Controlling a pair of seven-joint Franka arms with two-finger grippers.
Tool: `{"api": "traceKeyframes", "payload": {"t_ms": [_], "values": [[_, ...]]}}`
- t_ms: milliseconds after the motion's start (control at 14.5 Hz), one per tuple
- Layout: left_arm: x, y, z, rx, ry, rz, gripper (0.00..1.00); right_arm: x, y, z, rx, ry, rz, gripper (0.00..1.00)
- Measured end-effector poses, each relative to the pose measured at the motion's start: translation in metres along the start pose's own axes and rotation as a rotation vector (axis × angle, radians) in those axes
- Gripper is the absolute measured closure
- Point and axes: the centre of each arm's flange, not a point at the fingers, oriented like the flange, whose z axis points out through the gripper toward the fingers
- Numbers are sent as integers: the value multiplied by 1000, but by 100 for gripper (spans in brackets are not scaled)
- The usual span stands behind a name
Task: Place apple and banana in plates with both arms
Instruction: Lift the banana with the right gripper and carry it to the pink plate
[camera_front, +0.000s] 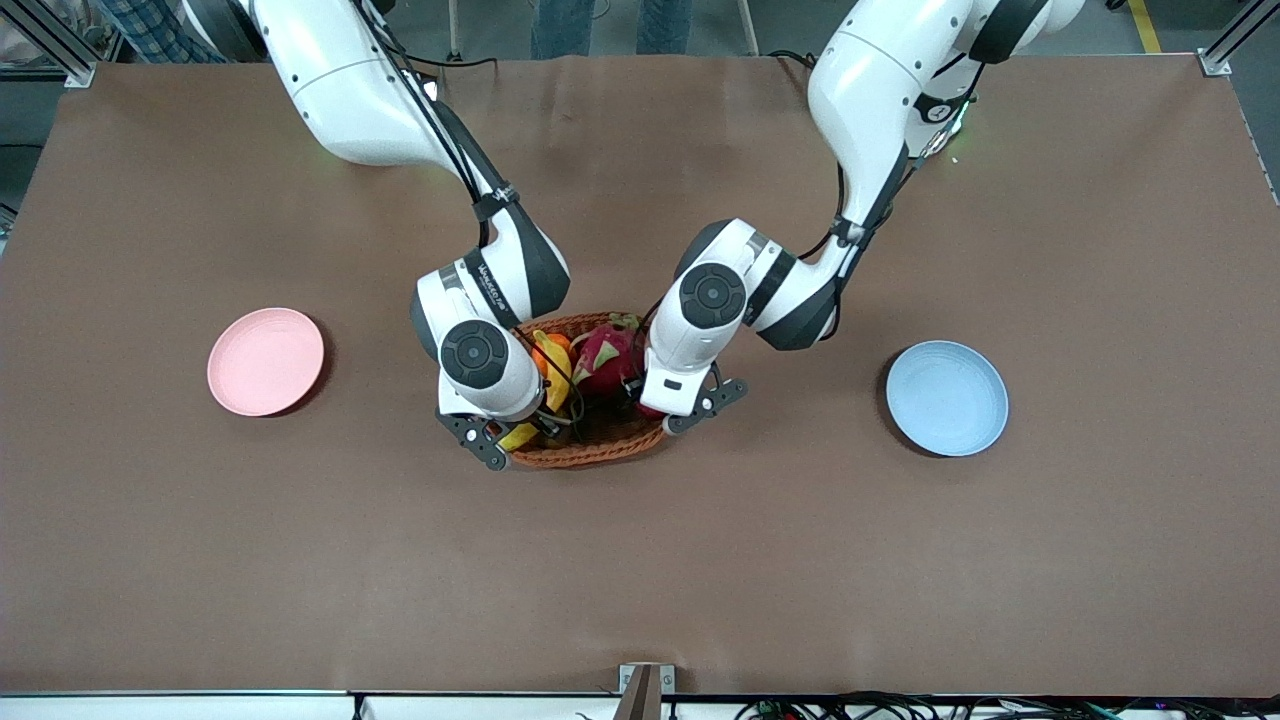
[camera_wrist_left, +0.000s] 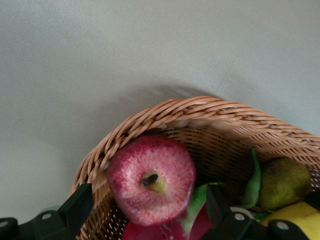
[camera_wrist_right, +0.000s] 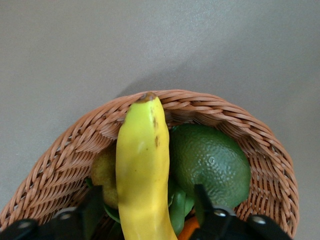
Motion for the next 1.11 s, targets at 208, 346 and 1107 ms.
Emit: {"api": "traceKeyframes", "payload": {"t_ms": [208,346,1107], "values": [[3,-3,11,14,-3,-5,0,7,2,-1,-3,-1,10,56],[3,-4,15,16,-3,-6,0,17,3,-8,1,-2,20,61],[6,0,9,1,0,-99,0,220,155,-104,47,-175,-310,61]]}}
